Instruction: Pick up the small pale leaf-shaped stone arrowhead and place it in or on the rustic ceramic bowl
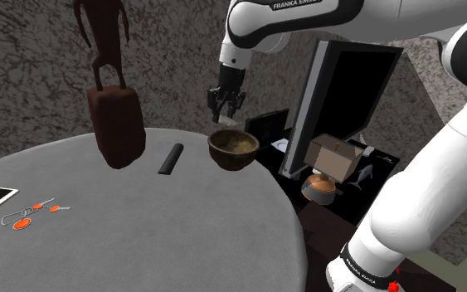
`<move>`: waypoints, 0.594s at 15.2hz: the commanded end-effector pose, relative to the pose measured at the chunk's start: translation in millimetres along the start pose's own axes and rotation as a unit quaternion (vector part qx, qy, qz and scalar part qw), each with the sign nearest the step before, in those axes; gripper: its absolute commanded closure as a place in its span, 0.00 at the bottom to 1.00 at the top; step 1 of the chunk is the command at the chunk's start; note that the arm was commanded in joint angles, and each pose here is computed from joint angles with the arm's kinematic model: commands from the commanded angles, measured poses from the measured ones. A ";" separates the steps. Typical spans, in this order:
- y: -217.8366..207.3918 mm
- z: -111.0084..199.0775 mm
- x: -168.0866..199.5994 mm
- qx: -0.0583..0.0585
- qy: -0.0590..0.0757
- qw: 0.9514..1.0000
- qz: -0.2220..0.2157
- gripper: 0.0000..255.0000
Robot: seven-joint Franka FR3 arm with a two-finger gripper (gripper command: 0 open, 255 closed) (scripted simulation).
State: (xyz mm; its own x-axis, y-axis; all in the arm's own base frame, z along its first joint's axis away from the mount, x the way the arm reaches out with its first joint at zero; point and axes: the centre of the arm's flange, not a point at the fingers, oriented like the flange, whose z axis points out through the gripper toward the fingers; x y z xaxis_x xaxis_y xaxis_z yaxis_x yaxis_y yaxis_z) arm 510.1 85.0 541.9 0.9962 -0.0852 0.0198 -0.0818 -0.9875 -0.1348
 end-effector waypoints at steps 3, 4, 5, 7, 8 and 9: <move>48.8 -7.1 -6.5 0.000 0.000 1.000 -0.001 1.00; 49.5 -1.9 -6.6 0.000 0.000 1.000 -0.001 1.00; 50.2 3.4 -6.7 0.000 0.000 1.000 -0.001 1.00; 51.7 13.8 -6.9 0.000 0.000 1.000 -0.001 1.00; 52.4 19.1 -7.0 0.000 0.000 1.000 -0.001 1.00; 53.1 24.3 -7.1 0.000 0.000 1.000 -0.001 1.00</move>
State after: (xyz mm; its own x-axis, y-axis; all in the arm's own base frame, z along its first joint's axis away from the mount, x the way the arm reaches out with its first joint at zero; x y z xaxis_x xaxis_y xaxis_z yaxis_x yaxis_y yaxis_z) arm 499.1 36.9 515.5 0.9963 -0.0839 0.0192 -0.0805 -0.9875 -0.1355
